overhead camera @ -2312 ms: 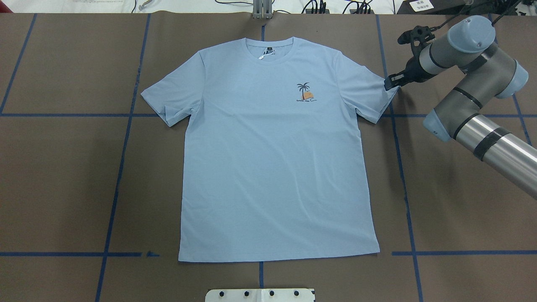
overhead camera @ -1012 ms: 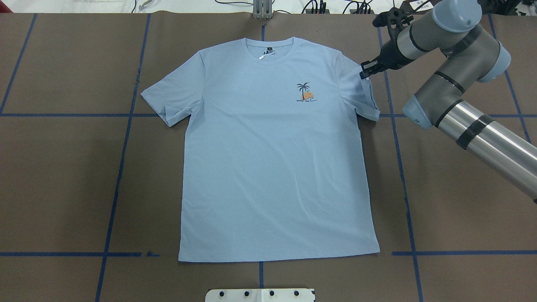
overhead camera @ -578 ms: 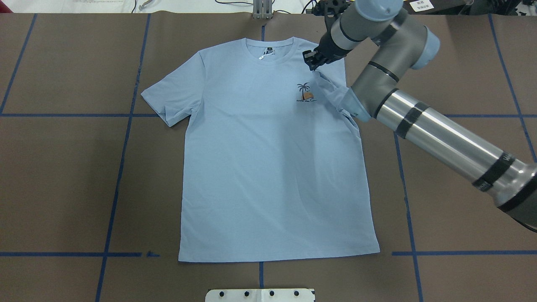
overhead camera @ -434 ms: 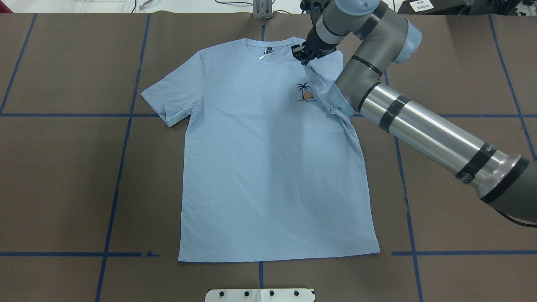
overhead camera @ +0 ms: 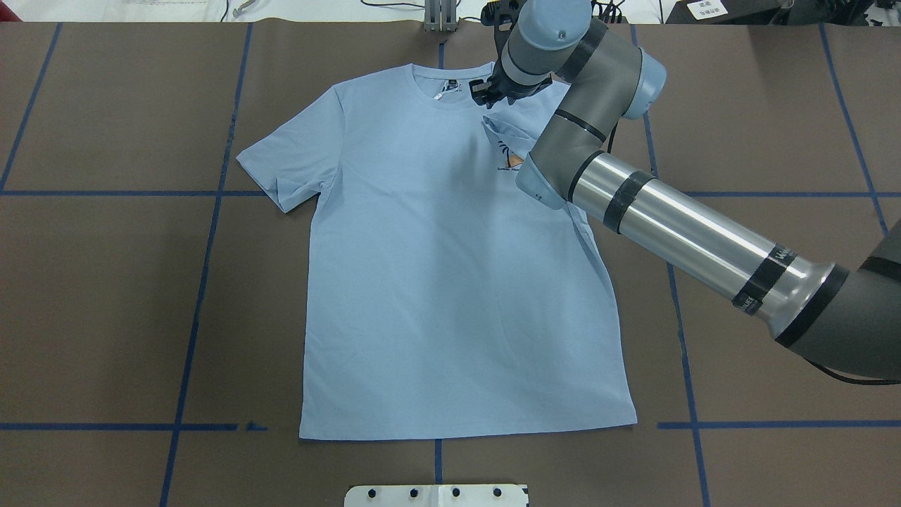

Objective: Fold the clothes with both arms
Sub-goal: 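Grasp the sleeve with the right gripper and fold it inward over the chest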

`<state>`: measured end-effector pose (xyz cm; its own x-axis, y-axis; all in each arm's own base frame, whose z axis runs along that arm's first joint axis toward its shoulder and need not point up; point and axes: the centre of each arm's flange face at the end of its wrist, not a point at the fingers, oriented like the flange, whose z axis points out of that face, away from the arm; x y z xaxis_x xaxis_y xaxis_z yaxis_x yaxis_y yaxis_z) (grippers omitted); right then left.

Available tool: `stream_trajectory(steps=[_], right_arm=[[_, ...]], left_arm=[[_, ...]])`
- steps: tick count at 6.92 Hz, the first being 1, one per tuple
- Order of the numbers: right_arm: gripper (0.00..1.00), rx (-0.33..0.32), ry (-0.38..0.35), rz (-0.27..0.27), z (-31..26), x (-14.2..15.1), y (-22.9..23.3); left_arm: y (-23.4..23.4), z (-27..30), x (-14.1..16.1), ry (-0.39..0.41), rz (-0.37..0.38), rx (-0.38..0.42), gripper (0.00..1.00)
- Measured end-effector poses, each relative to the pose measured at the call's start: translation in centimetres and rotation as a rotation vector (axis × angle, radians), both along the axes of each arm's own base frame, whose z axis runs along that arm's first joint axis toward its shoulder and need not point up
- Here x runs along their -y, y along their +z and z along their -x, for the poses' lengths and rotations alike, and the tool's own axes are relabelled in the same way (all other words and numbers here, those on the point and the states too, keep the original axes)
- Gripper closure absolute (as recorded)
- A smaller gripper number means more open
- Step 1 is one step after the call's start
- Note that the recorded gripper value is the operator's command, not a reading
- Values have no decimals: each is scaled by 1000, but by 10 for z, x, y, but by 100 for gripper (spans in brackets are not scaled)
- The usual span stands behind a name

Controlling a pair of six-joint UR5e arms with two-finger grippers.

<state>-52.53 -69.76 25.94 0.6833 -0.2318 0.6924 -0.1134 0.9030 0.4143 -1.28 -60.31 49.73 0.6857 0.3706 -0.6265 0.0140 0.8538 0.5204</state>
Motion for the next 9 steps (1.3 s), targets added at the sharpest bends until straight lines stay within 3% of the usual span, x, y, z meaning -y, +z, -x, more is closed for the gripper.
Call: stream_trajectory(steps=[3,7,9], right_arm=[[0,30,-19,3,-19,-20,19],[0,30,-59,66,-48,-43,81],[6,25,-69,77,-44,-49,89]], left_arm=[[-6,0,0,-9,0,-7,0],[-13,0,-2,-24,6,-19,0],[-13,0,-2,-25,7,-19,0]])
